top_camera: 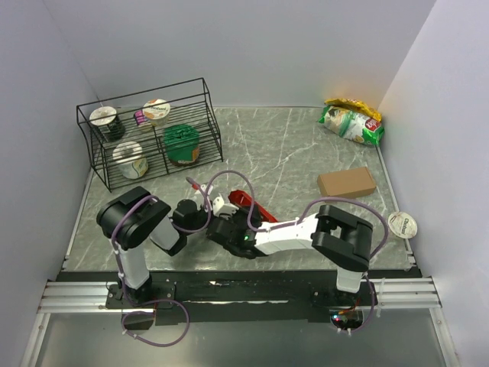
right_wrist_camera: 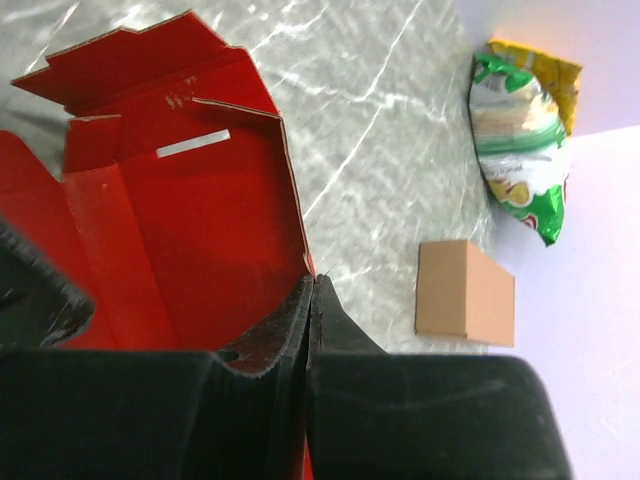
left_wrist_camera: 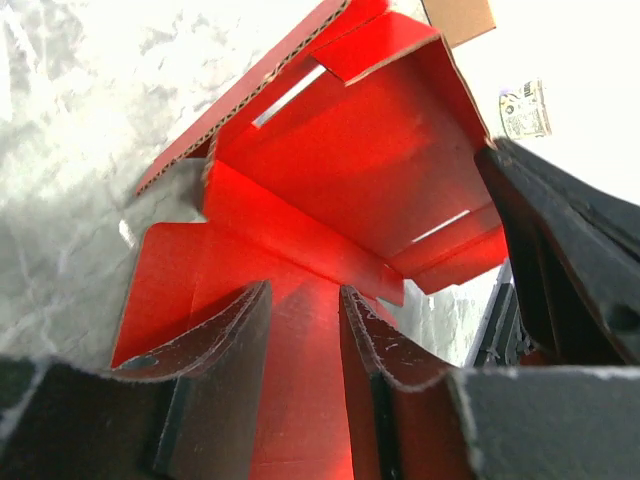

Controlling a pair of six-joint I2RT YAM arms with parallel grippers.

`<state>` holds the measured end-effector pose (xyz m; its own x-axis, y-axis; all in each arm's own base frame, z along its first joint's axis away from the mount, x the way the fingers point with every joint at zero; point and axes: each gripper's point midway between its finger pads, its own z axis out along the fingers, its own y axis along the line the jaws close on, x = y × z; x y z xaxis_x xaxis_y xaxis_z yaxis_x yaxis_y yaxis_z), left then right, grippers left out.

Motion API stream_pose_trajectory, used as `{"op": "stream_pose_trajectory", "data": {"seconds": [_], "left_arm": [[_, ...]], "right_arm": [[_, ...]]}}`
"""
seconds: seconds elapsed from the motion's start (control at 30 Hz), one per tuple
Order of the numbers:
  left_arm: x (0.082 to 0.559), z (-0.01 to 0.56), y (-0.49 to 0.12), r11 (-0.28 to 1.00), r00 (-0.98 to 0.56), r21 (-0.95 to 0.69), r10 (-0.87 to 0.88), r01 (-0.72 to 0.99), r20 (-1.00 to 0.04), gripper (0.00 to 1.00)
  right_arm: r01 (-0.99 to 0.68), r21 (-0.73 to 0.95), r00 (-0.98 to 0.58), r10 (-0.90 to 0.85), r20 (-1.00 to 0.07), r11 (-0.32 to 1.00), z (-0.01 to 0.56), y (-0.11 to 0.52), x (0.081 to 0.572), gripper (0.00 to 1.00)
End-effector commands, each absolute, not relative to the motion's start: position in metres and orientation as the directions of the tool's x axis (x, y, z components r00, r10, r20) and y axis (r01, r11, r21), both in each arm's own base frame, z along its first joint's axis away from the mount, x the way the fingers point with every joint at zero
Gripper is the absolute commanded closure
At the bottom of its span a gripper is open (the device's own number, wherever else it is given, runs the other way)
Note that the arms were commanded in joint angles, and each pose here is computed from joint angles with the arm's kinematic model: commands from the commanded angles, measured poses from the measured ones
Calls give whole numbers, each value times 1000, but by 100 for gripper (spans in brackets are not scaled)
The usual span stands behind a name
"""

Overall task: Fold the paper box
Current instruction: Fold the paper box at the center of the board.

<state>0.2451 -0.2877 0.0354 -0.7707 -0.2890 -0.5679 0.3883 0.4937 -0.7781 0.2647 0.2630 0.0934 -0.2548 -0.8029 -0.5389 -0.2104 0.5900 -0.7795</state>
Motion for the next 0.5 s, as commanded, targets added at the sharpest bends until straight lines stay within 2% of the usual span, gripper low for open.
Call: {"op": "stream_pose_trajectory", "data": {"seconds": [0.0, 0.2, 0.47], "left_arm": [[246, 47, -289, 444, -756, -805, -342, 393, -558, 60], [246, 42, -291, 441, -759, -806, -338, 395, -557, 62], [245, 50, -290, 423, -742, -804, -351, 418, -571, 60]], "right_arm": [[-186, -741, -282, -758, -588, 645, 87, 277, 248, 100], [-145, -719, -299, -723, -623, 680, 86, 277, 234, 100], [-82, -751, -322, -731, -602, 655, 92, 261, 226, 100]]}}
